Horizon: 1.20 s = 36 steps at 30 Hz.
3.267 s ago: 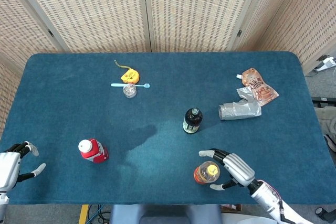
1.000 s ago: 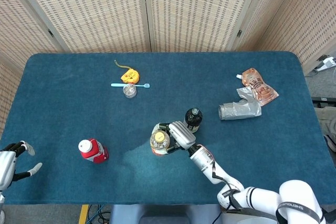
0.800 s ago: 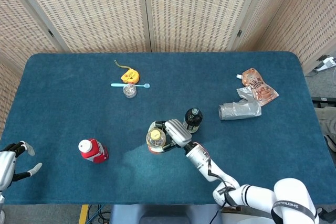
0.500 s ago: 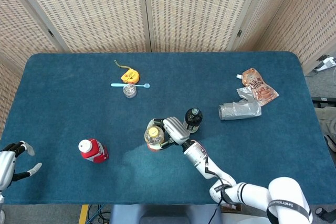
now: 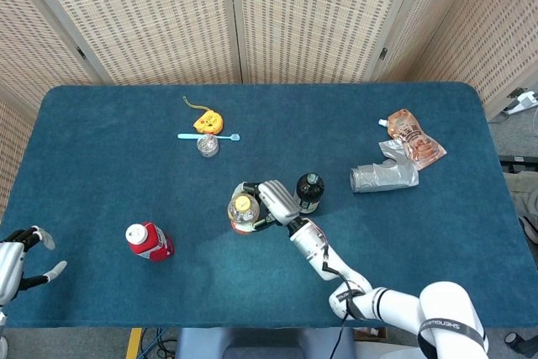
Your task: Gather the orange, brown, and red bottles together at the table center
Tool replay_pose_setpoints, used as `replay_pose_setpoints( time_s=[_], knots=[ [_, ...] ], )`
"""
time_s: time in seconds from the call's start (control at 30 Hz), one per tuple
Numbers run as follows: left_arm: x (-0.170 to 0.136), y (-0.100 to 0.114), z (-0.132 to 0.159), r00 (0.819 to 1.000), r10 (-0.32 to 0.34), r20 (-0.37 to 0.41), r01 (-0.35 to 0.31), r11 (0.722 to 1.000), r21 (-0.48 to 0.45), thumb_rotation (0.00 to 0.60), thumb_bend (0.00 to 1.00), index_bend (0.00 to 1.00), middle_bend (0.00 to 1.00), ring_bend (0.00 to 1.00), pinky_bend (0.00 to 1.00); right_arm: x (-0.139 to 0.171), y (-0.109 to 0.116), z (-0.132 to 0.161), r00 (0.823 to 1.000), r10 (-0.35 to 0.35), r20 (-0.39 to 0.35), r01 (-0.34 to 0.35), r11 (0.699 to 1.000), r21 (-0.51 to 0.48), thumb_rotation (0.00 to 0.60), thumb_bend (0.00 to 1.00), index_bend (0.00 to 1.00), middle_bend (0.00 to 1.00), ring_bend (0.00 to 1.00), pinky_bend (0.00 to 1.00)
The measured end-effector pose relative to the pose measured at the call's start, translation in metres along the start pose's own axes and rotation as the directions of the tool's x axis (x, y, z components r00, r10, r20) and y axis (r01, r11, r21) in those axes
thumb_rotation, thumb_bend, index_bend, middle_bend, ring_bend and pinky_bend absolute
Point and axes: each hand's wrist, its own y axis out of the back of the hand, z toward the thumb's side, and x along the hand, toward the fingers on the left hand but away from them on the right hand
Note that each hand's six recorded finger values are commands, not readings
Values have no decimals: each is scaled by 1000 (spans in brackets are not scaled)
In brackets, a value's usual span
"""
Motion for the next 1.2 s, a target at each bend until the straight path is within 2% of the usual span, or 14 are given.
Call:
replay_pose_setpoints(
  time_s=[0.43,0.63,0.7,0.9,1.0,1.2],
  knots=[
    [0,0,0,1000,-1,0,1,1000,0,600,135,549,454,411,611,-3,-2,-12,1000,3,31,-3,1000,21,600,71,577,618,570,609],
    [0,0,0,1000,-2,-1,2,1000,0,600,134,549,454,411,611,-2,-4,-16,999,13,39,-14,1000,23,600,67,570,540,520,609],
    [0,0,0,1000,-2,-1,2,1000,0,600,134,549,454,411,611,-2,-4,-16,999,15,37,-16,1000,23,600,52,518,488,484,609],
    [0,-1,0,1000,-3,0,3,1000,2,600,135,549,454,411,611,-2,-3,-16,999,21,30,-22,1000,20,600,0,268,326,358,576],
    [0,-1,0,1000,-4,1,4,1000,3,600,135,549,454,411,611,-2,-1,-15,1000,18,25,-18,1000,17,600,0,204,283,312,522],
    [0,-2,1,1000,-5,2,5,1000,6,600,135,549,454,411,611,-1,3,-12,1000,12,16,-12,1000,18,600,0,147,234,250,436]
  ],
)
